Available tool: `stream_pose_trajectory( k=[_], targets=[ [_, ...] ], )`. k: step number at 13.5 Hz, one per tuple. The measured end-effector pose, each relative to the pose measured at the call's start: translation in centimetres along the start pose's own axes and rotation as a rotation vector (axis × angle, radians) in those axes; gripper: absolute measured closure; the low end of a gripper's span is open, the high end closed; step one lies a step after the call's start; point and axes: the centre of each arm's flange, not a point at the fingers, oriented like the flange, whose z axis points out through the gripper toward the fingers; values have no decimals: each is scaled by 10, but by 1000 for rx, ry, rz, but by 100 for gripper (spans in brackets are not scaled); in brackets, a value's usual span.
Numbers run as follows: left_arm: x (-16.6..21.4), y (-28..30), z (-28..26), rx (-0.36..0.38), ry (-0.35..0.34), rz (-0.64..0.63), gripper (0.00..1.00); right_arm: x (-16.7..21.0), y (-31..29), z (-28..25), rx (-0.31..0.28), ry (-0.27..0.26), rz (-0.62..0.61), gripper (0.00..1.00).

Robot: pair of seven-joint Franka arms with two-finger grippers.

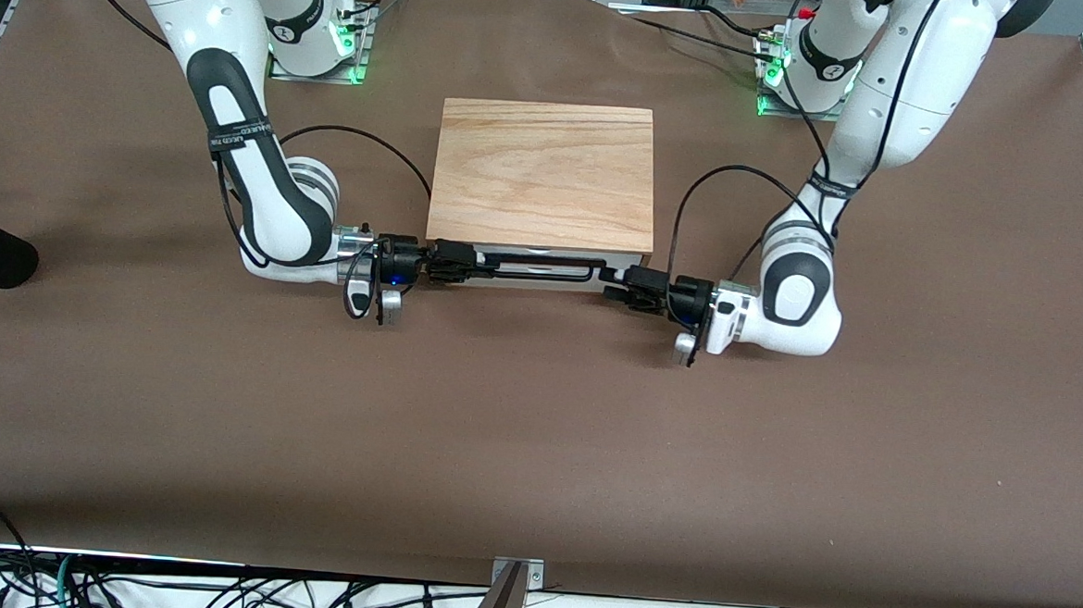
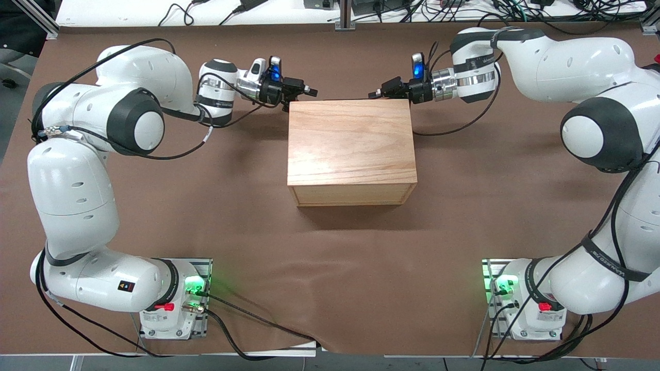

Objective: Pull top drawer with both arms simultaneously
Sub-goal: 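Close the left gripper and the right gripper on the black handle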

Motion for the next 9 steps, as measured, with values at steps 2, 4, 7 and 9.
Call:
stream_pose_trajectory(
  k=[2,4,7,9],
  targets=[
    [-4,-2,13,13,2,-2,0,-1,3,0,-1,-1,-5,54],
    [-6,-1,18,12,0,2,4,-1,5,0,-2,0,-6,68],
    [-6,-1,18,11,1,26,30,-1,7,0,-4,2,-8,73],
    [-5,0,17,9,5,45,52,-1,10,0,-9,6,-33,81]
  ],
)
